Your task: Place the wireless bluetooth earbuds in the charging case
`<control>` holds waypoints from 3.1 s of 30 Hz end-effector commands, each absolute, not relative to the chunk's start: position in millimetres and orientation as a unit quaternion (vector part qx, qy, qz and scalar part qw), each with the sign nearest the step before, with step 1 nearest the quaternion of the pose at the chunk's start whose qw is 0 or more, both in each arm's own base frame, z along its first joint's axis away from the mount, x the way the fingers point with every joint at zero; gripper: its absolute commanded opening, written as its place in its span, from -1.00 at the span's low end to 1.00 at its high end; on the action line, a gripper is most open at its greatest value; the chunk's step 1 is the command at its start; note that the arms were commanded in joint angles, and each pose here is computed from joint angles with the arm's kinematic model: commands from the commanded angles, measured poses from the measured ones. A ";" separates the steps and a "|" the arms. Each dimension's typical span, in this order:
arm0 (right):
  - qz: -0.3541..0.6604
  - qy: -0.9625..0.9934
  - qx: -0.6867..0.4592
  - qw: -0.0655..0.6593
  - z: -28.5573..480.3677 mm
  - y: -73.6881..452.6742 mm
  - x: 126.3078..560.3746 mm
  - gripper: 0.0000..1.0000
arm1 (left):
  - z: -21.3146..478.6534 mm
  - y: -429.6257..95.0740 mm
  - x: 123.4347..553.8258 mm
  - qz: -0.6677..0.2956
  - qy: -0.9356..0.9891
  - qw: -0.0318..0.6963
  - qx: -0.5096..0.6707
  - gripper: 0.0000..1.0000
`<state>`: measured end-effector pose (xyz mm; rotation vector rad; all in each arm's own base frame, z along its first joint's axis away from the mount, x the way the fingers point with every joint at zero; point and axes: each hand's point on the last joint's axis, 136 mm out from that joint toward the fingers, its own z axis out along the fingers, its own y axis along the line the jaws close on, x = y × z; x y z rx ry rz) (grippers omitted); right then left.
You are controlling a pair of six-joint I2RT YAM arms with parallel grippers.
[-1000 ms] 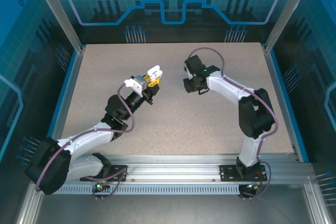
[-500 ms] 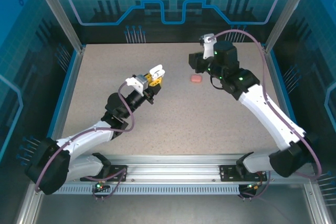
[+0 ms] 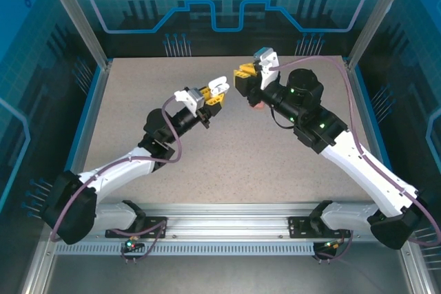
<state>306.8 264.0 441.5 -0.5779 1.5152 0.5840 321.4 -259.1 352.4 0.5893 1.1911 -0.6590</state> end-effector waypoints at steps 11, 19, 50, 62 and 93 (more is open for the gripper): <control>0.205 0.619 -0.306 0.694 446.1 287.0 306.1 -0.52 | 371.5 -269.0 320.7 -0.316 0.524 0.742 0.275 -1.00; 0.204 0.633 -0.303 0.683 430.3 288.6 314.7 -0.52 | 372.4 -266.5 318.3 -0.316 0.525 0.742 0.273 -1.00; 0.256 0.669 -0.271 0.643 402.5 280.7 335.3 -0.54 | 376.1 -267.8 318.2 -0.313 0.524 0.744 0.272 -1.00; 0.230 0.676 -0.282 0.640 390.6 279.6 338.8 -0.56 | 378.9 -265.8 316.7 -0.312 0.522 0.746 0.270 -1.00; 0.197 0.673 -0.334 0.630 377.3 297.1 320.3 -0.56 | 381.5 -261.3 318.5 -0.302 0.519 0.756 0.261 -1.00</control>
